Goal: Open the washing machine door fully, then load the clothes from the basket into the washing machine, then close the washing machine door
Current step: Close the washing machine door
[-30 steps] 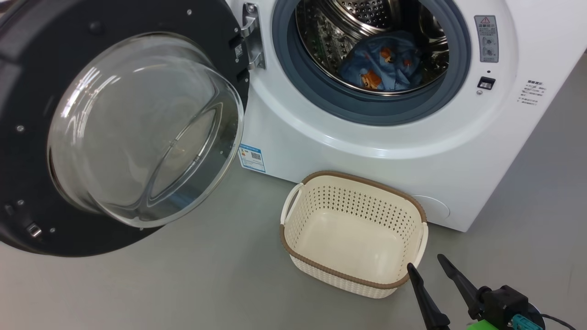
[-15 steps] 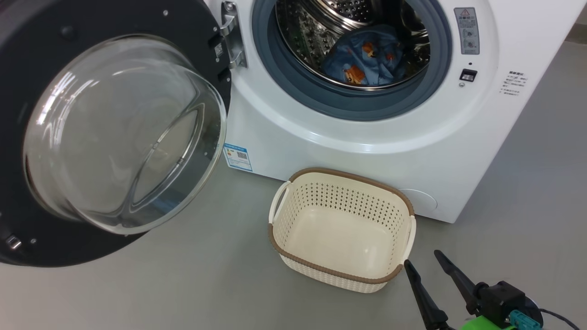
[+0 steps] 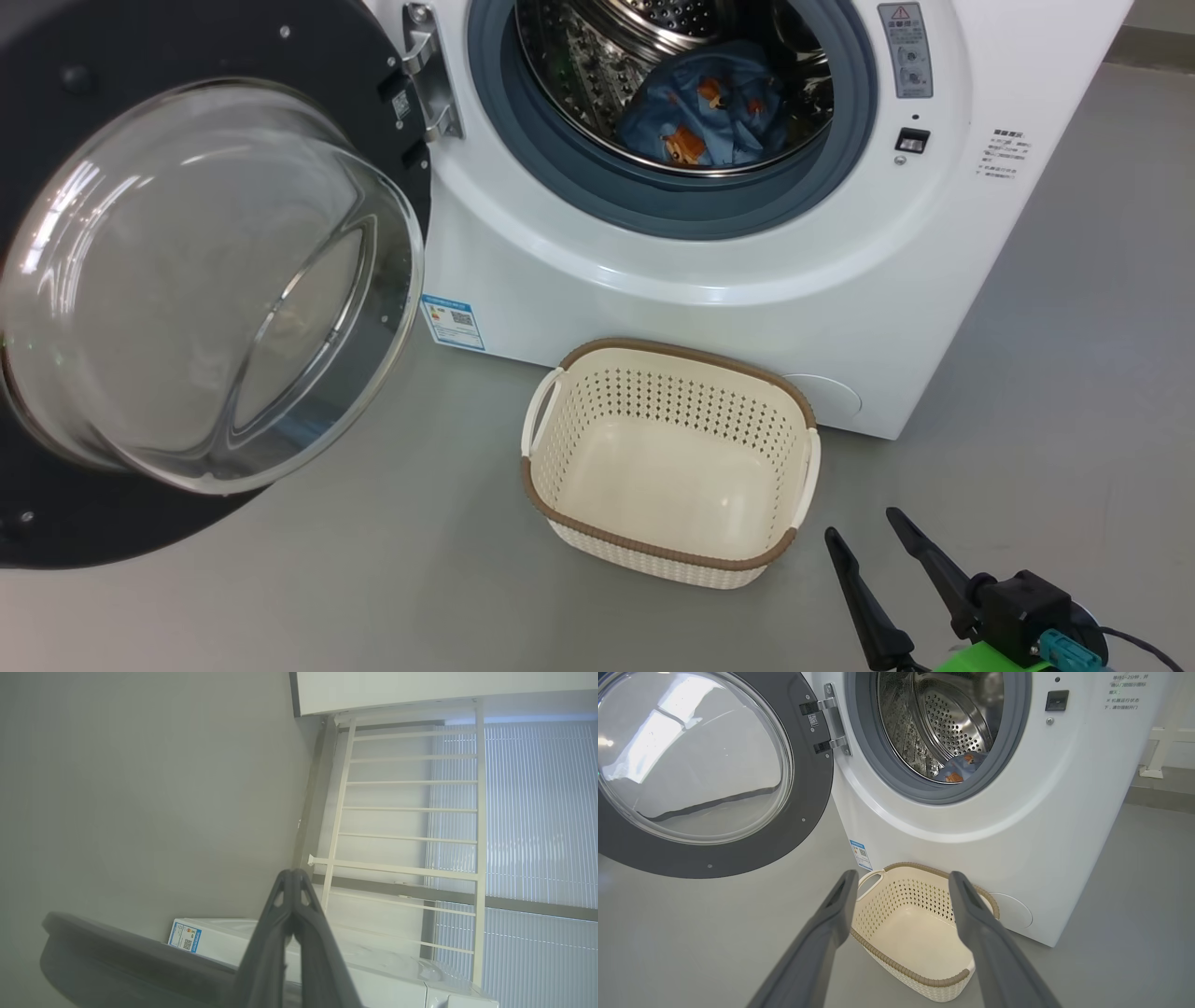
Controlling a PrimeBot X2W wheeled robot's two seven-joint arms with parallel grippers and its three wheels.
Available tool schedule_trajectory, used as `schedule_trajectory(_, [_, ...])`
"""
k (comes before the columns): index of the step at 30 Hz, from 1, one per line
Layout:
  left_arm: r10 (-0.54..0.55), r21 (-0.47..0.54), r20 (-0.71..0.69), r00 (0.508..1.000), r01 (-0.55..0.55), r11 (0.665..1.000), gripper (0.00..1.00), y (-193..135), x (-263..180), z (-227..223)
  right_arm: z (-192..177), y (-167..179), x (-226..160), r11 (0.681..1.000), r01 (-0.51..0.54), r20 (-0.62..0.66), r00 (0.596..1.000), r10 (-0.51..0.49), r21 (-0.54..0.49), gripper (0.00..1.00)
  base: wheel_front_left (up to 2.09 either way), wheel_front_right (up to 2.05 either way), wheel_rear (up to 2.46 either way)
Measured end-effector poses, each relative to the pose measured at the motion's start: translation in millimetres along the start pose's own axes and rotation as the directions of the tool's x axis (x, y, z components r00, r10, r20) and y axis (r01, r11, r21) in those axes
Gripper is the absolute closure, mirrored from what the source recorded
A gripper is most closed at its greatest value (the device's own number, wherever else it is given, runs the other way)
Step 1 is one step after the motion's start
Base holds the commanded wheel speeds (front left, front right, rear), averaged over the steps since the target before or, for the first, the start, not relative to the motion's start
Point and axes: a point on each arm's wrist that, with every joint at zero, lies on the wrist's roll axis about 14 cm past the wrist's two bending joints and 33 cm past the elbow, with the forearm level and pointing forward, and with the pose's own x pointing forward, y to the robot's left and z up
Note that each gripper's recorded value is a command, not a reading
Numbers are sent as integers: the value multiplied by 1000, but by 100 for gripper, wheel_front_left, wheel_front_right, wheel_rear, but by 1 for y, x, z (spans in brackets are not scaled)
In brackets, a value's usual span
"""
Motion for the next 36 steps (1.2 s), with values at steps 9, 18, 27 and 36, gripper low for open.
schedule_trajectory(9, [-21,-37,-113,993,17,999,100,-3,4,-28,1,-5,-3,1000,13,2,1000,-13,-3,0,0,0,0])
schedule_trajectory(18, [-18,-29,-171,985,13,999,100,-3,3,-40,3,-5,-3,1000,17,8,1000,-17,-7,0,0,0,0])
schedule_trajectory(27, [-16,-10,-237,971,14,1000,100,0,4,-60,3,-6,-3,1000,19,7,1000,-19,-6,0,0,0,0])
schedule_trajectory(36, [-51,21,-352,935,62,998,100,-5,-2,-77,7,-8,-5,1000,27,18,999,-27,-13,0,0,0,0])
